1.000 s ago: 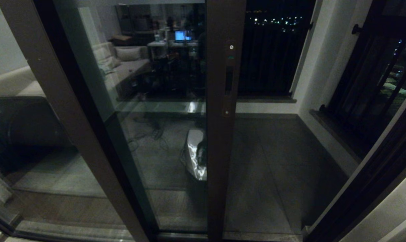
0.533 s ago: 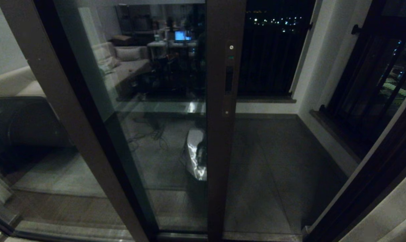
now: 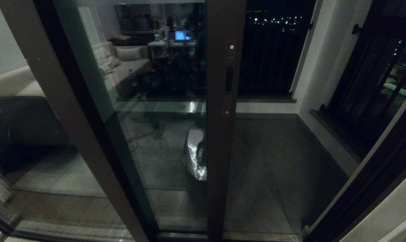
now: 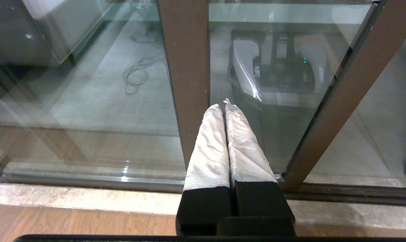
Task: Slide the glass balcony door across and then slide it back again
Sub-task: Close the slid door
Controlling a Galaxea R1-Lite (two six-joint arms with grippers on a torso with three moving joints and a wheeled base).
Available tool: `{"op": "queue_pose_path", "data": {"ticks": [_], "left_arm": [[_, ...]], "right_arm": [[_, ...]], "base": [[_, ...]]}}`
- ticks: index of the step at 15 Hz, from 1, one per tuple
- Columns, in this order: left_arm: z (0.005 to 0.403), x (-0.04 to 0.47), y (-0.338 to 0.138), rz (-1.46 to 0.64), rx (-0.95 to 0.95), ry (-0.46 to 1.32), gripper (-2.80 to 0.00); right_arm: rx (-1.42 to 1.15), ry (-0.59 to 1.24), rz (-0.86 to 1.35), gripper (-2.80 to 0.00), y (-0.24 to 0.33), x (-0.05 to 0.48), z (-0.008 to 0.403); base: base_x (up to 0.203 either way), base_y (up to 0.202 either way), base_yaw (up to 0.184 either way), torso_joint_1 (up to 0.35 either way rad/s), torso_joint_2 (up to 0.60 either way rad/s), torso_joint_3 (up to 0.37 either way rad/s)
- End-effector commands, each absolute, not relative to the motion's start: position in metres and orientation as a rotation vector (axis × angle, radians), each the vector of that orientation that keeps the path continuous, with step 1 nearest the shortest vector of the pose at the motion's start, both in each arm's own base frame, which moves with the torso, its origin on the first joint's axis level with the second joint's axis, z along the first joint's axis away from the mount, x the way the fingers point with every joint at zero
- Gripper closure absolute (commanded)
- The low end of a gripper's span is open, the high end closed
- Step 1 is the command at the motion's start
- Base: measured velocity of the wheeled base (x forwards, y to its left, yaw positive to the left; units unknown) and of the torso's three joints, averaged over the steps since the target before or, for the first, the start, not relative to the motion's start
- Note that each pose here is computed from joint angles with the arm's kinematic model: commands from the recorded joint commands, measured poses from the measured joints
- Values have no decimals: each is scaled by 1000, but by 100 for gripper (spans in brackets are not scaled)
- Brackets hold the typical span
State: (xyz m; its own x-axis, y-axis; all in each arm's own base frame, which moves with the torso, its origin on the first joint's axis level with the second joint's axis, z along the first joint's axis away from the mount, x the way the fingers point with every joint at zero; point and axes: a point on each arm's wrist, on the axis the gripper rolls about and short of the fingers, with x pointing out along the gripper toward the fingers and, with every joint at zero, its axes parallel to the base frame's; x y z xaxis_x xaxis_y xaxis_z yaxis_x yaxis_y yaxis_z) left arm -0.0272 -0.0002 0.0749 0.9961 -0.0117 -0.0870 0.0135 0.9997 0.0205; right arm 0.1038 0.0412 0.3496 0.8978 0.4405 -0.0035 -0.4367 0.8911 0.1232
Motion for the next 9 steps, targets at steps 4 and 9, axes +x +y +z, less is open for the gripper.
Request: {"op": "queue_pose_path", "data": {"ticks": [4, 9], "left_arm": [[75, -27, 0, -12, 21, 87, 0], [75, -27, 0, -12, 21, 87, 0]], "right_arm": [[56, 226, 413, 0, 140, 170, 330], [-1, 259, 319, 0, 182, 200, 318]], "base": [[0, 0, 0, 0, 0, 0], [0, 0, 0, 0, 0, 0]]}}
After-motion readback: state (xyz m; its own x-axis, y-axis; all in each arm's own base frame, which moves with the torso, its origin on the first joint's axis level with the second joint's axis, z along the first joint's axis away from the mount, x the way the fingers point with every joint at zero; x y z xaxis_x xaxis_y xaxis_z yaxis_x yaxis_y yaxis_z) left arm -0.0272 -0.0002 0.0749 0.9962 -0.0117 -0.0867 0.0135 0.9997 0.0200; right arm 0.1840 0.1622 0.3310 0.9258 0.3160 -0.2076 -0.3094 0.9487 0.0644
